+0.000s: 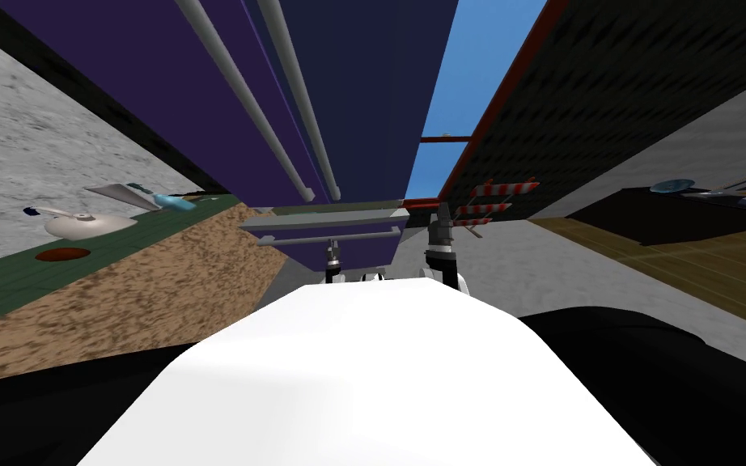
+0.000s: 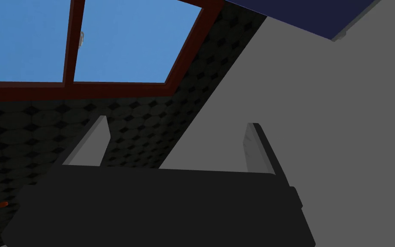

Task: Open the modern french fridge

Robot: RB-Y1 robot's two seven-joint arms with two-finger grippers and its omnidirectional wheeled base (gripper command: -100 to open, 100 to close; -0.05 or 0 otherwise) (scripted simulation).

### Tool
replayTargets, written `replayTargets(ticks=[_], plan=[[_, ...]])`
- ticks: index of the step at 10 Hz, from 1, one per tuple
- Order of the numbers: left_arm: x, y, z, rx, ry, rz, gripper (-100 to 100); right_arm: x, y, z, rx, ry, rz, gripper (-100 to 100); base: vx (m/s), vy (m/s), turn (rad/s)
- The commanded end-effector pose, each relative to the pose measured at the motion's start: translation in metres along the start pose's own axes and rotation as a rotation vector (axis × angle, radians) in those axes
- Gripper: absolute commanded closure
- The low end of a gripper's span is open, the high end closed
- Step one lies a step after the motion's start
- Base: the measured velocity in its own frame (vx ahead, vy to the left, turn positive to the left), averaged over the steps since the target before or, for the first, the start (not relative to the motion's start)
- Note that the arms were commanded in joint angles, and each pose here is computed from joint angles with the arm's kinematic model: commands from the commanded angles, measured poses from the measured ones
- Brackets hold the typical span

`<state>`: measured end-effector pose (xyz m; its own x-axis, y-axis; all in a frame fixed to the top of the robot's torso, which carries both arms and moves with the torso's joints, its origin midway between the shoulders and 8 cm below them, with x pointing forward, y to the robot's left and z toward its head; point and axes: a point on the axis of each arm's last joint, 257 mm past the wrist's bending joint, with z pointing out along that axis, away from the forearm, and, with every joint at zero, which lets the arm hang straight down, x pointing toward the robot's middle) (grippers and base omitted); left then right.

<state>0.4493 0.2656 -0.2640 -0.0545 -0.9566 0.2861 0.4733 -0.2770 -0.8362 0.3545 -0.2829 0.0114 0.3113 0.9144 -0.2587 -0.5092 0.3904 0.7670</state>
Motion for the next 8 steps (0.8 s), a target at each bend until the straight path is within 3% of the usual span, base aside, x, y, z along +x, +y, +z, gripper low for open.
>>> replayTargets(ticks=[1, 8], plan=[[0.001, 0.0007, 0.0001, -0.003, 0.002, -0.001, 100, 0.0, 0.0, 0.0, 0.0, 0.0, 0.0, 0, -0.107, -0.011, 0.008], [0.0078, 0.0027, -0.0029, -0.012, 0.019, -0.011, 100, 0.0, -0.0001, -0.0001, 0.0, 0.0, 0.0, 0, -0.166, -0.004, 0.02]])
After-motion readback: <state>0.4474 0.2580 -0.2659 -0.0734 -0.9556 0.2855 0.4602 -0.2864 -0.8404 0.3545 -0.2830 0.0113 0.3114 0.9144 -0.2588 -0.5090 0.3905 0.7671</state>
